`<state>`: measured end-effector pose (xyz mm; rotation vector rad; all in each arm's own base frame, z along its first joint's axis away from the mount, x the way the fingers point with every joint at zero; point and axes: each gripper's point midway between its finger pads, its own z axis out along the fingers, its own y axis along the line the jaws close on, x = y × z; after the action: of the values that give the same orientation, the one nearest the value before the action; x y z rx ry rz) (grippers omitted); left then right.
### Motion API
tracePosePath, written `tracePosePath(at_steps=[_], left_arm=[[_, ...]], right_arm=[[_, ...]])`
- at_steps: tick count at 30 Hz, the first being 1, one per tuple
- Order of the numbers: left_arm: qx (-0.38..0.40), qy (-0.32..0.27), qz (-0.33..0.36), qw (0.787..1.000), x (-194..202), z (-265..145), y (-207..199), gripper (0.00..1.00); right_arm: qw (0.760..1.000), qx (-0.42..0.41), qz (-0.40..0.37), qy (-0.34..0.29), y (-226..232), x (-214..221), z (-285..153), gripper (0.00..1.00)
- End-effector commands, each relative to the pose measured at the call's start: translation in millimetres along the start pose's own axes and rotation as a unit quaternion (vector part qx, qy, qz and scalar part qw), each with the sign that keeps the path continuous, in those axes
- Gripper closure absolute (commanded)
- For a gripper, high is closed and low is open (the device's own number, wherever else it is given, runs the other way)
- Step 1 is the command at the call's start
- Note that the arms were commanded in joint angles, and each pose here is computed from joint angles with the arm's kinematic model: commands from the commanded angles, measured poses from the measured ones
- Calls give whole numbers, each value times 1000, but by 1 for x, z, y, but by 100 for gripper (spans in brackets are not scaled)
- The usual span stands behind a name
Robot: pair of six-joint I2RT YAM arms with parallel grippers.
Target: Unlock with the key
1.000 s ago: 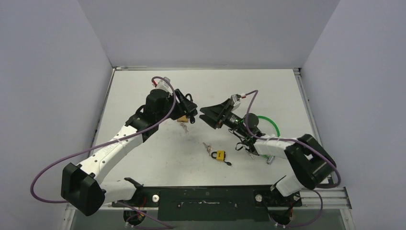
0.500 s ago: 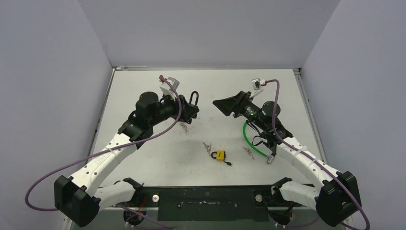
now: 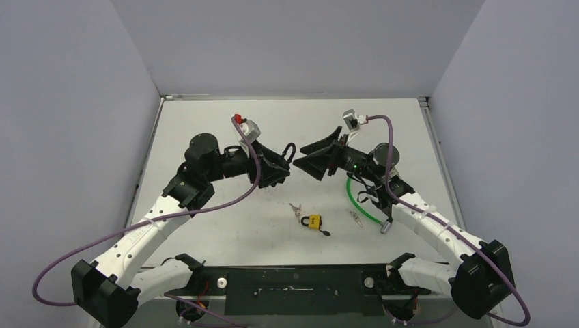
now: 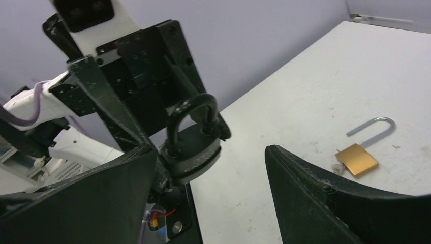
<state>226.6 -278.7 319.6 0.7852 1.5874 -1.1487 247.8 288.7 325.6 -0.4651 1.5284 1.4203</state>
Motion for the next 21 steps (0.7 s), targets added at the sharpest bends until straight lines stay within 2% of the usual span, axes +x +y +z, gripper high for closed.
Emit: tracePosePath(at_steps=[1,4,7,9,11,16,18,21], left_arm=[[35,-58,67,995,-37,-5,-20,100],[37,-55,68,995,-36,-5,-20,100],[49,-51,67,995,-34,-5,-24,100],[61,-43,61,995,-32,-5,-28,100],[65,-36,56,996,-31,-5,-30,100],[86,-30,44,995,-29,-6,-37,100],[102,-28,37,994,-28,-6,-43,100],[133,-24,32,990,-28,-8,-54,100]], right_arm=[[996,-73,-50,-21,39,-13,3,19],[997,-55,-38,-24,34,-15,8,16],[1000,-2,-9,-25,14,-18,15,18],[999,32,6,-17,-1,-16,18,28],[998,53,21,-13,-11,-15,18,43],[999,50,13,-11,-17,-6,15,79],[999,51,1,-9,-21,-4,15,85],[998,56,-26,-12,-25,-6,16,87]])
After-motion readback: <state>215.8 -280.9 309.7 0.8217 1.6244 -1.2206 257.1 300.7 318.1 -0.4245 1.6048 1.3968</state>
